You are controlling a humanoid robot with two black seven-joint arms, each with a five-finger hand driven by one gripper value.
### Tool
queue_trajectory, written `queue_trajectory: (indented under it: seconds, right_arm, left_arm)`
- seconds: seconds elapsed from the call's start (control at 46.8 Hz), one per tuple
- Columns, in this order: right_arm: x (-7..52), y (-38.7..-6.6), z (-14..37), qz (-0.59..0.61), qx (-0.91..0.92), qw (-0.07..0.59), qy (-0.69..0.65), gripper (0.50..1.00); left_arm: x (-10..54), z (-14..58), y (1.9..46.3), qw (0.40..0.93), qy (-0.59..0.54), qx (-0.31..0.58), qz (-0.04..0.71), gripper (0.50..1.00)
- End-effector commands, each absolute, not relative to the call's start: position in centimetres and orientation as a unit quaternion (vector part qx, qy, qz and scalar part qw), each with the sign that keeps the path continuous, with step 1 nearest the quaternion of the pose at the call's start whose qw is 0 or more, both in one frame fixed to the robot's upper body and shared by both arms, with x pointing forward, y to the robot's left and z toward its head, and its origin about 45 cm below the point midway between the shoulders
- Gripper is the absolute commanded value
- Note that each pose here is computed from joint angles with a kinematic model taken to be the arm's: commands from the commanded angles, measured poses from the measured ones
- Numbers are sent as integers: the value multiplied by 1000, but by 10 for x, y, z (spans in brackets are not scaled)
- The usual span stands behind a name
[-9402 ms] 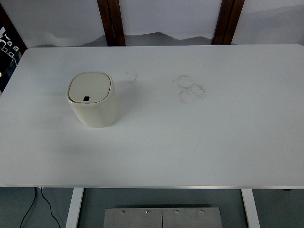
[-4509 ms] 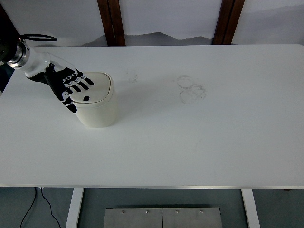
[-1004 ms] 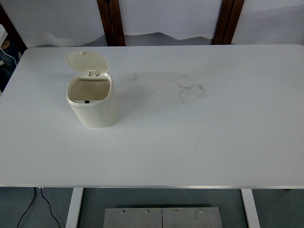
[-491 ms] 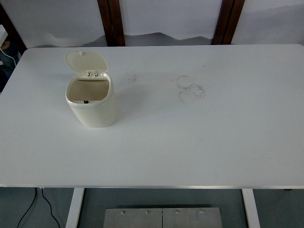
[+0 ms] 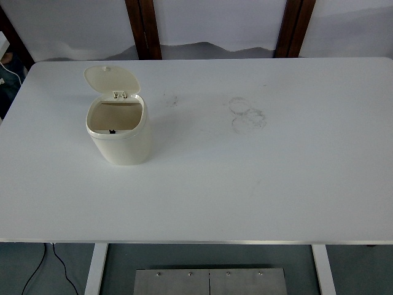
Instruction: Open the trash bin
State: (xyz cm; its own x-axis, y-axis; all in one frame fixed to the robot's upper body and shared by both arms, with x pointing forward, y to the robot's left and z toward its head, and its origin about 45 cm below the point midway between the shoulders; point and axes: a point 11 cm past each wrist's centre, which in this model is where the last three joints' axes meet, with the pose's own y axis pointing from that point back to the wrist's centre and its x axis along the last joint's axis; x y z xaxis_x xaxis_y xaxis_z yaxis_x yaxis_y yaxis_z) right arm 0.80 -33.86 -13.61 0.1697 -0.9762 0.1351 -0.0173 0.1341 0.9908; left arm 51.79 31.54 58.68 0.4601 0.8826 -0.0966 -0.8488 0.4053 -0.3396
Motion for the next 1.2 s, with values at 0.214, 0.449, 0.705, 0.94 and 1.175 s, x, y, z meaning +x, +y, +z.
queue_trajectory:
  seconds: [0.214,0.449,0.705,0.94,1.175]
  right_arm:
    - [8,-339,-136,-419,507,573,-490,995]
    - [8,-339,-136,-419,508,572,-490,995]
    - [8,-339,-136,-418,507,572,-490,995]
    - [8,-339,-136,-419,508,572,-490,995]
    - [9,-339,-136,-418,508,572,-490,995]
  left_arm:
    - [522,527,378,791,37,-226,567,1000]
    - [514,465,421,750,85,-265,600,1000]
    - [502,398,446,719,139,-267,627,1000]
    - [487,348,464,688,186,-276,645,1000]
    - [473,311,473,670,213,-268,659,1000]
